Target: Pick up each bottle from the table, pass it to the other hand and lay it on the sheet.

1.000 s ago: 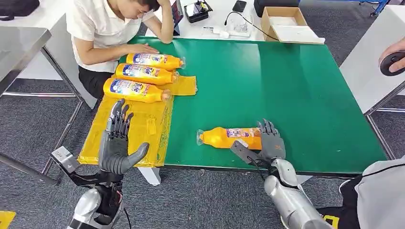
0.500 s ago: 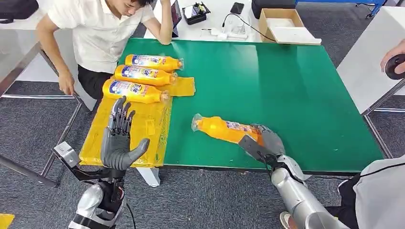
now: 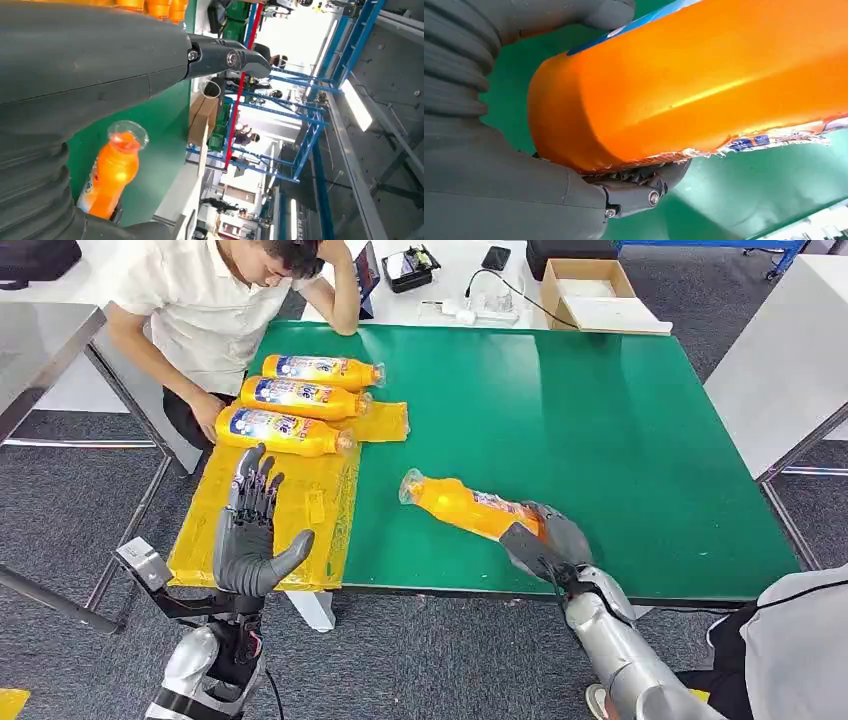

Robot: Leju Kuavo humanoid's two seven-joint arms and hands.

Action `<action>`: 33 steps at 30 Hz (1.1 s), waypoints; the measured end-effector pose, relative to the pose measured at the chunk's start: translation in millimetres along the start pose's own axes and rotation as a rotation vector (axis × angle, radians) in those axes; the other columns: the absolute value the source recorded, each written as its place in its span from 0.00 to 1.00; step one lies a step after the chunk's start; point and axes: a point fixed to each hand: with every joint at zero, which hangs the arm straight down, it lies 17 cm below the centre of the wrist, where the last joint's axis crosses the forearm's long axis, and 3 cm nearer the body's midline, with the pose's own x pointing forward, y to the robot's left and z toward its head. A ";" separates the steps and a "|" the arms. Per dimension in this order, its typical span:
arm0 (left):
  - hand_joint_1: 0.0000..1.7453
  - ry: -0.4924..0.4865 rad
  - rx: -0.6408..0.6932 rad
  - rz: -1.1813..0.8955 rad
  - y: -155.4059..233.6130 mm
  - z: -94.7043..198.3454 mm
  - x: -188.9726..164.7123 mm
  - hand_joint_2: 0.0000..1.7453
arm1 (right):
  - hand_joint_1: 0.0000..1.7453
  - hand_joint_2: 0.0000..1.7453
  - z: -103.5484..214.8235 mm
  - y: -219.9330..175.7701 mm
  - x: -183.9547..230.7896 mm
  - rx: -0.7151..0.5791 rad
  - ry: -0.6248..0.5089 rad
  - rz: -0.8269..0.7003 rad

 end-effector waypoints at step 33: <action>0.00 0.293 -0.103 0.108 -76.3 33.6 -87.2 1.00 | 1.00 1.00 28.4 14.0 181.3 -0.249 -0.426 -0.389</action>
